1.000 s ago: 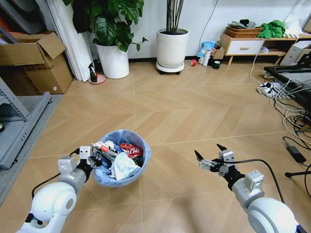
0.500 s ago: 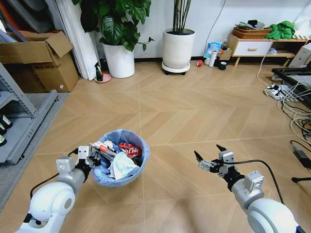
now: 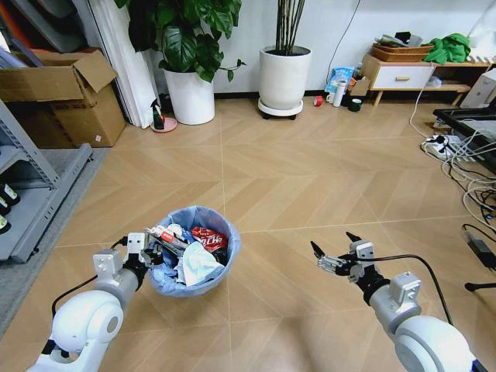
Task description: Pick up the trash bin and place the garbage on the floor into it.
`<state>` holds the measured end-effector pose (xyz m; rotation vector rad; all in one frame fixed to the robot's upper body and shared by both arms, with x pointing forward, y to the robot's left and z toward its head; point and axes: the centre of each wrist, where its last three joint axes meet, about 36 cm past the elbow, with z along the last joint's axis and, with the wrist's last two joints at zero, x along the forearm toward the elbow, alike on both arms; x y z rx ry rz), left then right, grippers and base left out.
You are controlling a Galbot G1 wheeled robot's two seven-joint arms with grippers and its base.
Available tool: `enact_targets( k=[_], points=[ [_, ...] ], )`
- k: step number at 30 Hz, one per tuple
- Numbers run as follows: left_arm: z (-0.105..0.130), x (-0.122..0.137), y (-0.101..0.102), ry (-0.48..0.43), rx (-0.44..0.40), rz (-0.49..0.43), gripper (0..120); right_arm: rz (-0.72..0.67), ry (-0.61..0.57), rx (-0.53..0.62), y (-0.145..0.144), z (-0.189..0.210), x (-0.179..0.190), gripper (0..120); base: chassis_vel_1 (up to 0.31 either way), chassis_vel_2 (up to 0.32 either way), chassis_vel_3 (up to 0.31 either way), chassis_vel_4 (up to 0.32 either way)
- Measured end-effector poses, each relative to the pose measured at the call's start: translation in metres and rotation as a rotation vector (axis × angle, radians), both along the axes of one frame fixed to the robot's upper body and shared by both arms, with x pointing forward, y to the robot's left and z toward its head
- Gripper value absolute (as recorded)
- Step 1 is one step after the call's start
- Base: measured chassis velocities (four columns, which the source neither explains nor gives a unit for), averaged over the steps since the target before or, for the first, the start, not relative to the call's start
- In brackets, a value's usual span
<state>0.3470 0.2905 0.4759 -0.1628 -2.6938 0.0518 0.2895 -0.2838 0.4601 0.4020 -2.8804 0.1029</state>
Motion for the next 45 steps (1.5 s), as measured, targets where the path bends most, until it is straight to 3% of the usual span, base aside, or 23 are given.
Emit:
enact_targets(
  k=[45],
  points=[
    [-0.008, 0.007, 0.001, 0.013, 0.000, 0.028, 0, -0.001, 0.005, 0.003, -0.002, -0.011, 0.007, 100, -0.058, -0.056, 0.054, 0.056]
  ],
)
